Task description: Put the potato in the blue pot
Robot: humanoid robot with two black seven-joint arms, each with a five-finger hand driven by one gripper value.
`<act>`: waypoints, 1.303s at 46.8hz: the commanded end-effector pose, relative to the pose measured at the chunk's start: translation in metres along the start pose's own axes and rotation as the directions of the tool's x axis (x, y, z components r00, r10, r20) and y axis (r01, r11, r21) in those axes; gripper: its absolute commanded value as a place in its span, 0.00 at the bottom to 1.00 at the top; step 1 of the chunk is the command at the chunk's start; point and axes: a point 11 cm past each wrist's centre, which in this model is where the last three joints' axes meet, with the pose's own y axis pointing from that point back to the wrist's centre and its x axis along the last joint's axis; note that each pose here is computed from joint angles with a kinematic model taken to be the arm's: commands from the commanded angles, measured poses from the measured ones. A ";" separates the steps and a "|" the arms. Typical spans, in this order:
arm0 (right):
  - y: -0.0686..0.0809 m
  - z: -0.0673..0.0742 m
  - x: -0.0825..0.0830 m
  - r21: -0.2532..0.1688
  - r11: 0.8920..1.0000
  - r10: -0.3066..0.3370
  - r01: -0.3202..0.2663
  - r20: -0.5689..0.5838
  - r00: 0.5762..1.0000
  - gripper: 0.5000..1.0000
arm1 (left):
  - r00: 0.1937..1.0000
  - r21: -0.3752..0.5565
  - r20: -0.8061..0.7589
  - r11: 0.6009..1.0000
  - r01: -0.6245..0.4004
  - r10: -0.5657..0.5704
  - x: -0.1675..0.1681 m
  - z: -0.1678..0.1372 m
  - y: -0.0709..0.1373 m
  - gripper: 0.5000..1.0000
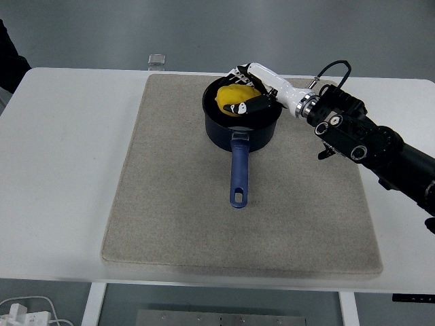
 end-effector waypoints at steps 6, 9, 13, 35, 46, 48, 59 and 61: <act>0.001 0.003 -0.002 -0.005 1.000 -0.002 0.002 0.004 1.000 0.72 | 1.000 0.000 0.000 1.000 0.000 0.000 0.000 0.000 0.000 1.00; 0.001 0.003 -0.001 -0.006 1.000 0.000 0.001 0.003 1.000 0.72 | 1.000 0.000 0.000 1.000 0.000 0.000 0.000 0.000 0.000 1.00; 0.002 0.003 0.000 -0.006 1.000 -0.001 0.001 0.001 1.000 0.72 | 1.000 0.000 0.000 1.000 0.000 0.000 0.000 0.000 0.000 1.00; 0.005 0.004 0.011 -0.010 1.000 0.011 -0.011 -0.001 1.000 0.79 | 1.000 0.002 0.002 1.000 0.000 0.000 0.000 0.000 0.000 1.00; 0.006 0.001 0.031 -0.012 0.997 0.082 -0.081 0.173 0.982 0.83 | 1.000 0.000 0.002 1.000 0.000 0.000 0.000 0.000 0.000 1.00; 0.010 0.004 0.039 -0.020 0.995 0.102 -0.100 0.209 0.972 0.83 | 1.000 0.000 0.002 1.000 0.000 0.000 0.000 0.000 0.000 1.00; 0.024 0.017 0.067 -0.060 0.981 0.193 -0.185 0.391 0.900 0.83 | 1.000 0.000 0.002 1.000 0.000 0.000 0.000 0.000 0.000 1.00; 0.027 0.020 0.071 -0.070 0.978 0.209 -0.199 0.425 0.881 0.83 | 1.000 0.002 0.002 1.000 0.001 -0.001 -0.001 0.000 0.000 1.00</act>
